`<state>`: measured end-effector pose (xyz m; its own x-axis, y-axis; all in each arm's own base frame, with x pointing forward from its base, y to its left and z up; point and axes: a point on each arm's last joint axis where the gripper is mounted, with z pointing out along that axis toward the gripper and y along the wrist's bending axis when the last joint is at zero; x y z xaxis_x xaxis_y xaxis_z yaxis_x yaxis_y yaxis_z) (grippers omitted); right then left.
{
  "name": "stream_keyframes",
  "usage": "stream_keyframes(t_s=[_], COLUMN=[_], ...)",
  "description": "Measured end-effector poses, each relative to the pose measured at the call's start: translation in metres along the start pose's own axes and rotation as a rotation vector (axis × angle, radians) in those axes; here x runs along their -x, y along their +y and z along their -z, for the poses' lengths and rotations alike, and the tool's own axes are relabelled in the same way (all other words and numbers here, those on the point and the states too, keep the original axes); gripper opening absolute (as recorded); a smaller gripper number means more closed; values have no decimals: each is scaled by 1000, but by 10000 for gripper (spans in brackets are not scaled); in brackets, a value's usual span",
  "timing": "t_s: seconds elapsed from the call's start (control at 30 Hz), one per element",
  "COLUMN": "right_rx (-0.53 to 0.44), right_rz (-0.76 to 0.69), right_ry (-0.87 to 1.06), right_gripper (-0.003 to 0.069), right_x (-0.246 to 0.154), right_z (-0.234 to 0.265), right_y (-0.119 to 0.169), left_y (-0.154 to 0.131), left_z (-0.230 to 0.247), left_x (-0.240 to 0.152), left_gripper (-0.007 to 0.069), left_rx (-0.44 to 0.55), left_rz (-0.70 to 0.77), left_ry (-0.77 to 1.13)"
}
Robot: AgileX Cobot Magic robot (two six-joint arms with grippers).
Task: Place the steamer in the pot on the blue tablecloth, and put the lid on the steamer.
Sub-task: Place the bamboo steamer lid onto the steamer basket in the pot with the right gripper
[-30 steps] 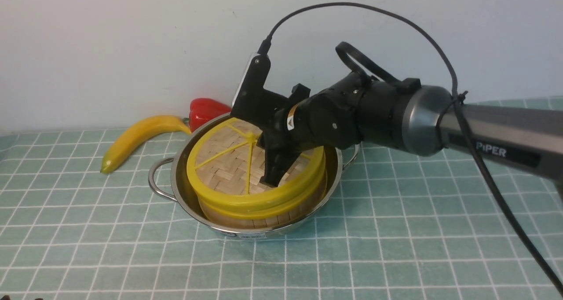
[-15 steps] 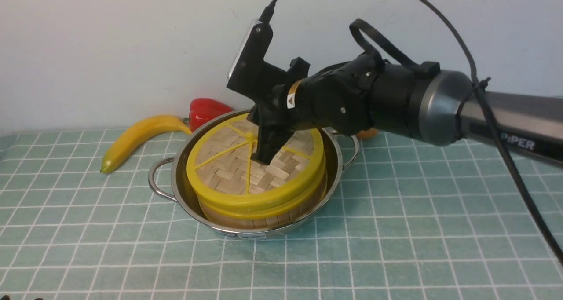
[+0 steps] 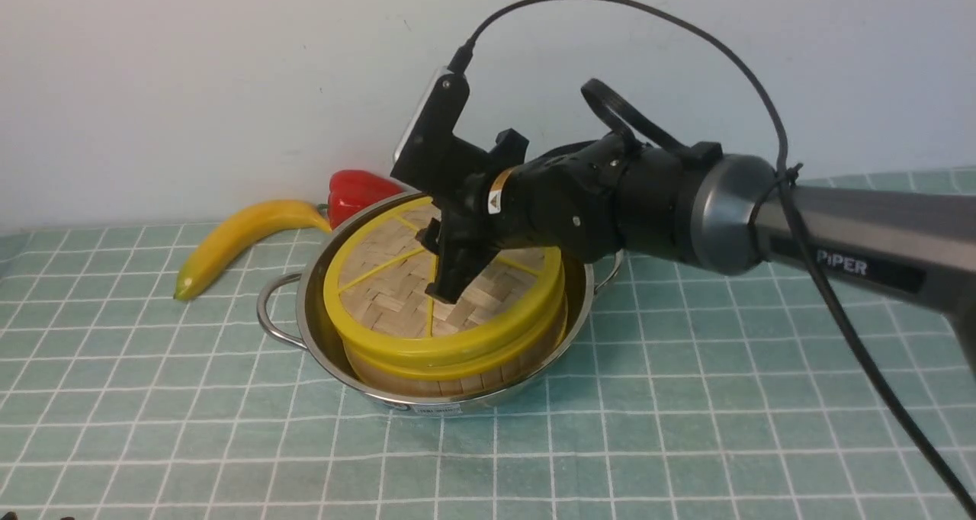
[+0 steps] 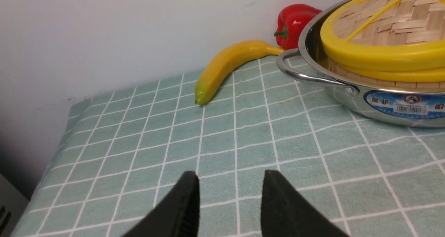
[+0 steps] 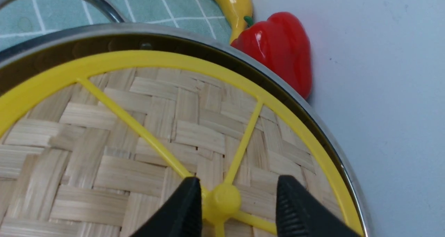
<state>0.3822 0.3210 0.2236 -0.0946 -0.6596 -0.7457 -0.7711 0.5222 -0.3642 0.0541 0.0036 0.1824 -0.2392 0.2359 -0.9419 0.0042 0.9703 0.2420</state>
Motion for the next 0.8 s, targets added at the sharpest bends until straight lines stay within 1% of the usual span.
stream_keyframes(t_s=[0.13,0.33,0.43,0.8], right_rx=[-9,-3,5,17], right_rz=[-21,-89,-101,-120], right_ry=[-26,-42,-29,-6], right_gripper=[303,257,236,222], right_x=[2,2,-4,-13], right_z=[0,-3,-9,-19], right_y=[-1,1,3,8], left_y=[0,0,0,0], left_z=[0,0,0,0], left_x=[0,0,0,0], left_gripper=[243,243,243,243], left_rx=[0,0,0,0], left_rz=[0,0,0,0], left_ry=[0,0,0,0])
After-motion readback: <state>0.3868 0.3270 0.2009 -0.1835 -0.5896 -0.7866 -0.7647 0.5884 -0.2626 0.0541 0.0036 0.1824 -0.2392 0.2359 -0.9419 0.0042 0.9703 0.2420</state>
